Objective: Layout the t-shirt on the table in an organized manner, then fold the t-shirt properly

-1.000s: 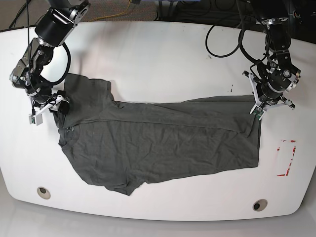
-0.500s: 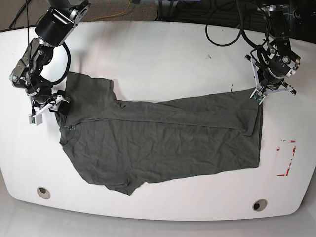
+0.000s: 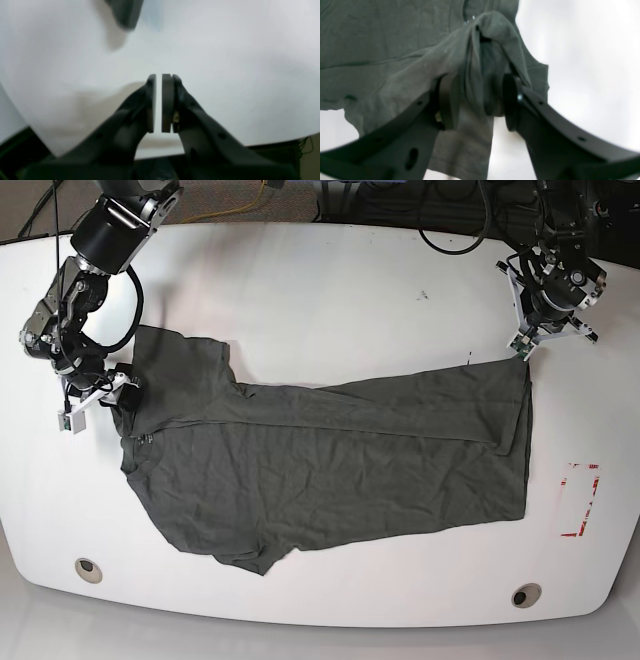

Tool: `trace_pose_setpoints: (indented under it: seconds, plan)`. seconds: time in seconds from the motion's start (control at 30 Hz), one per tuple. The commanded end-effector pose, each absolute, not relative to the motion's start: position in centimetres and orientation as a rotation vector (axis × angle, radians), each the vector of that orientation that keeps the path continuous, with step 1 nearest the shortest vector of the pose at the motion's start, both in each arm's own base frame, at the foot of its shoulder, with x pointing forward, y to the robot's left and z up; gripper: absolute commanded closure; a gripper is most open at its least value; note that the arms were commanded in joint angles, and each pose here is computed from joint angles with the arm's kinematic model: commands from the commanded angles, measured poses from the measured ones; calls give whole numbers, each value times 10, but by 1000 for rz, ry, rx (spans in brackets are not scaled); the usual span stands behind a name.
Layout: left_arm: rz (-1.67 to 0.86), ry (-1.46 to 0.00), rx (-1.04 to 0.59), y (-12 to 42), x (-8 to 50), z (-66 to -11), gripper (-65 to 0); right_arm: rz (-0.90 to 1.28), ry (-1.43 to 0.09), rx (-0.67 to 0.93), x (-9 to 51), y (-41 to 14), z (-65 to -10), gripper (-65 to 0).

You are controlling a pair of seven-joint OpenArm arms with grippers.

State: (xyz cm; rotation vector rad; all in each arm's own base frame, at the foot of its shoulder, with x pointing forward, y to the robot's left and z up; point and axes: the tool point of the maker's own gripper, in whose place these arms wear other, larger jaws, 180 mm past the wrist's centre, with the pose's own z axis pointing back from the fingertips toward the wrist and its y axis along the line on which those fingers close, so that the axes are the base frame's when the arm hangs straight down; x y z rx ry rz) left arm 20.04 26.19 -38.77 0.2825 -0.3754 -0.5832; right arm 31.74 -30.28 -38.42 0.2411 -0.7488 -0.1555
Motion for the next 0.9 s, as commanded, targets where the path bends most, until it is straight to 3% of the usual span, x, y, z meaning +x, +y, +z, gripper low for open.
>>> trace_pose_setpoints:
  seconds: [0.0,0.07,0.17,0.23,0.37,0.47,0.6,0.87]
  plan:
    - [-574,-422,324,271,213,-372,-32,-143,-816,228,330,-310,-364,-259]
    - [-570,-448,333,271,223,-366,-47,-142,-816,226,330,-311,-364,-259]
    - [-565,-481,343,271,236,-358,-135,-141,-815,228,330,-310,-364,-259]
    - [-561,-502,352,271,244,-353,-217,-141,-815,228,330,-310,-364,-261]
    - [-549,-560,370,271,265,-337,-448,-142,-815,230,330,-309,-364,-261]
    - [-545,-575,375,271,271,-333,-544,-142,-815,230,330,-309,-364,-261]
    - [-539,-600,380,271,281,-326,-581,-142,-815,230,330,-309,-364,-261]
    - [-550,-591,328,257,289,-340,-583,-141,-815,227,330,-311,-364,-261]
